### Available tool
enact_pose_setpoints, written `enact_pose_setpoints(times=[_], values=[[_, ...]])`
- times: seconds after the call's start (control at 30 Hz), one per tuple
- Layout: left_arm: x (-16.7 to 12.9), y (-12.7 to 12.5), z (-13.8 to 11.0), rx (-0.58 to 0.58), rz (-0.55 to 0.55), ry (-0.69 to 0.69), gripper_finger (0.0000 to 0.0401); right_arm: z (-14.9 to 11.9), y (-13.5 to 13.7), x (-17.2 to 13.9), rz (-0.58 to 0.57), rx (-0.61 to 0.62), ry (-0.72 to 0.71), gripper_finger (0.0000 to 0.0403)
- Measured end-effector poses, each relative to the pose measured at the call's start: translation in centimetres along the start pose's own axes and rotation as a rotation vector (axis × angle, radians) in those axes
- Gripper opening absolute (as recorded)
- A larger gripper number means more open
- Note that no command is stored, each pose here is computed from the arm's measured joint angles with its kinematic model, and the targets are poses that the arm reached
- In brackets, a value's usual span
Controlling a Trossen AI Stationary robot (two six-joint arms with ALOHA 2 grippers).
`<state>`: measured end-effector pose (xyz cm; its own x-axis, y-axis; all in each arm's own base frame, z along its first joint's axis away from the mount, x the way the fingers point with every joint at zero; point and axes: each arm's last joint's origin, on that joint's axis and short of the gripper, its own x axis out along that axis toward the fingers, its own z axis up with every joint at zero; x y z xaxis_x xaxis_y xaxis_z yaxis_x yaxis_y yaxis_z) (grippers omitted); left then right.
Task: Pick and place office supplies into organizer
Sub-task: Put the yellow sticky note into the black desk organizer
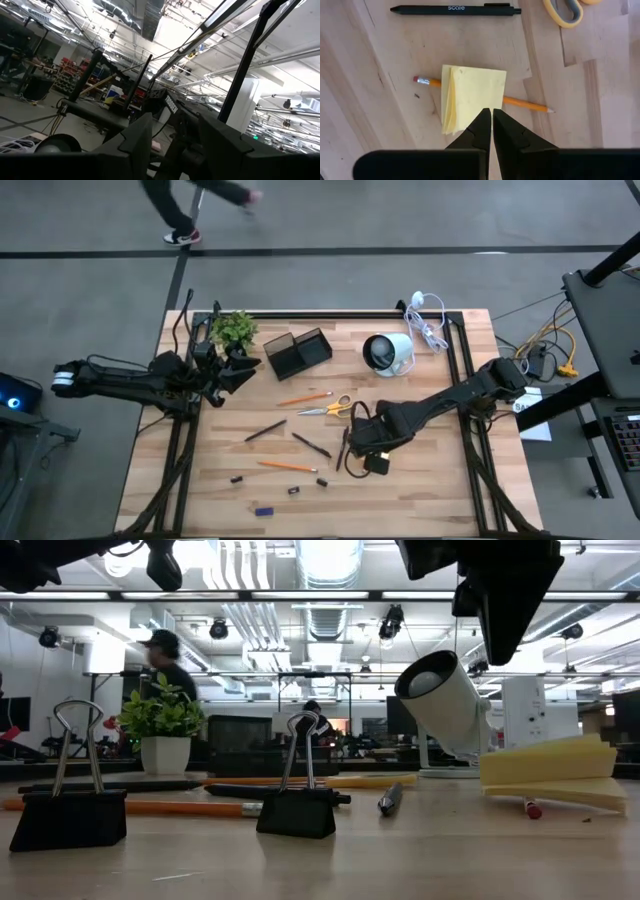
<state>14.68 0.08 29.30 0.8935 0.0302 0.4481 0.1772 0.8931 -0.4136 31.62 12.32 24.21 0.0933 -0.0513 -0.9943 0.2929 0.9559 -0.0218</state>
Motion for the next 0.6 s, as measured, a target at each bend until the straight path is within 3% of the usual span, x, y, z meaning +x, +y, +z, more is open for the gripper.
enact_pose_setpoints(times=[0.13,0.23,0.4,0.6], values=[[0.0,0.0,0.0,0.000,0.000,0.000,0.0146,0.2,0.2,0.0,0.022,0.002,-0.018,0.0017],[0.0,0.0,0.0,0.000,-0.001,0.001,0.0146,0.5,1.0,-0.1,0.104,-0.034,-0.047,0.0048],[0.0,0.0,0.0,0.000,-0.002,0.003,0.0146,-0.6,2.5,0.3,0.138,-0.139,-0.058,0.0139],[0.0,0.0,-0.1,0.001,-0.001,0.004,0.0146,-2.4,3.3,1.5,0.017,-0.113,-0.085,0.0241]])
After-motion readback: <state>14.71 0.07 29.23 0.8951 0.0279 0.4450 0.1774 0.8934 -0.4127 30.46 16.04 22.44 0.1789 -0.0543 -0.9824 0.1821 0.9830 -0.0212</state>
